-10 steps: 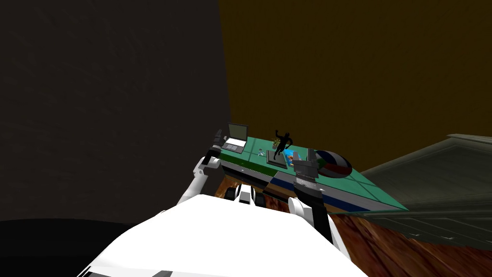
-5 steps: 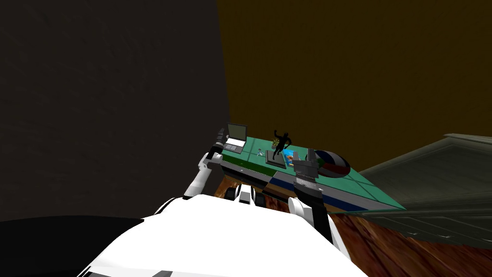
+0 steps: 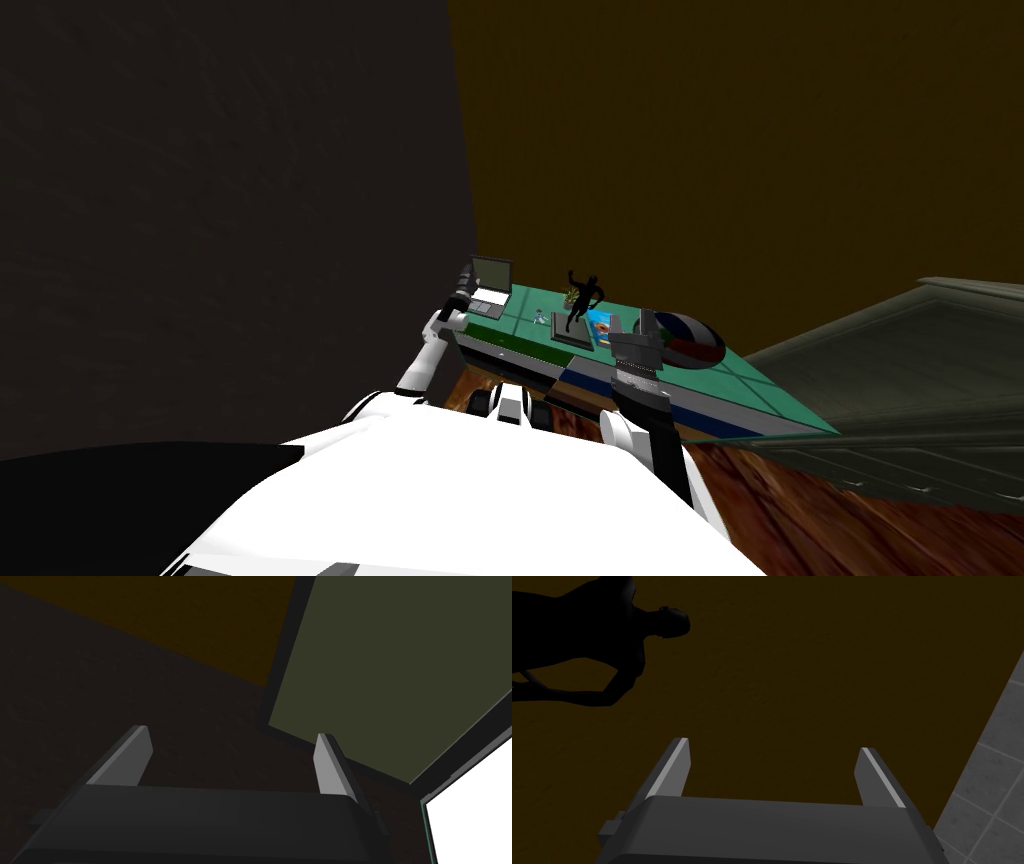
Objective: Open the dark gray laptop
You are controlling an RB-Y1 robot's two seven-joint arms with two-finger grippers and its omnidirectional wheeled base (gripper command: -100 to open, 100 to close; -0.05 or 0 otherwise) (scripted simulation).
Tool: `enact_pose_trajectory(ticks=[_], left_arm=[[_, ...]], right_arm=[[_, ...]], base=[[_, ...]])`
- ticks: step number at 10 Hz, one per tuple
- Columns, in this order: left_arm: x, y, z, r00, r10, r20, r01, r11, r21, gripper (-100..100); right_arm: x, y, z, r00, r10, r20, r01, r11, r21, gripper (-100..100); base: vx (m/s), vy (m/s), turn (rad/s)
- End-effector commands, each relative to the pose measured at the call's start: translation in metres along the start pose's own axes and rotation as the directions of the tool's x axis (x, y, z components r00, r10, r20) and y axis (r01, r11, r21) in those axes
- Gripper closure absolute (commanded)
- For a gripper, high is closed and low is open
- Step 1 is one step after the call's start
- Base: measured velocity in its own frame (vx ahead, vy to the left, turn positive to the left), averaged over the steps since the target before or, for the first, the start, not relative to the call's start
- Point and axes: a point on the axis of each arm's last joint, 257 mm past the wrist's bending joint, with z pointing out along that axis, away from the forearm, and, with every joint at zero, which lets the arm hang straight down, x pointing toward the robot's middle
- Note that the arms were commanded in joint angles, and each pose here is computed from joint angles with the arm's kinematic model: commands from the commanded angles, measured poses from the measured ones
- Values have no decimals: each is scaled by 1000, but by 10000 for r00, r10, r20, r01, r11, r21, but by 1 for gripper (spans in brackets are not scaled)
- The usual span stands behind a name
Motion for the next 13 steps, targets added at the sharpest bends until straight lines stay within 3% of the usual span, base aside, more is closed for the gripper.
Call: enact_pose_trajectory(ticks=[1,4,7,10,13], left_arm=[[1,9,16,9997,-237,52,238,9993,-279,-100],[8,20,40,9978,-653,144,662,9953,-706,-100],[12,29,53,9960,-868,208,884,9912,-989,-100],[25,38,74,9912,-1293,280,1320,9812,-1405,-100],[32,47,83,9882,-1492,355,1531,9736,-1694,-100]], right_arm=[[0,0,0,10000,0,0,0,10000,0,0],[0,0,0,10000,0,0,0,10000,0,0],[0,0,0,10000,0,0,0,10000,0,0],[0,0,0,10000,0,0,0,10000,0,0],[0,0,0,10000,0,0,0,10000,0,0]], base=[[3,-15,-7],[4,-17,-8],[4,-14,-7],[3,-17,-7],[4,-13,-7]])
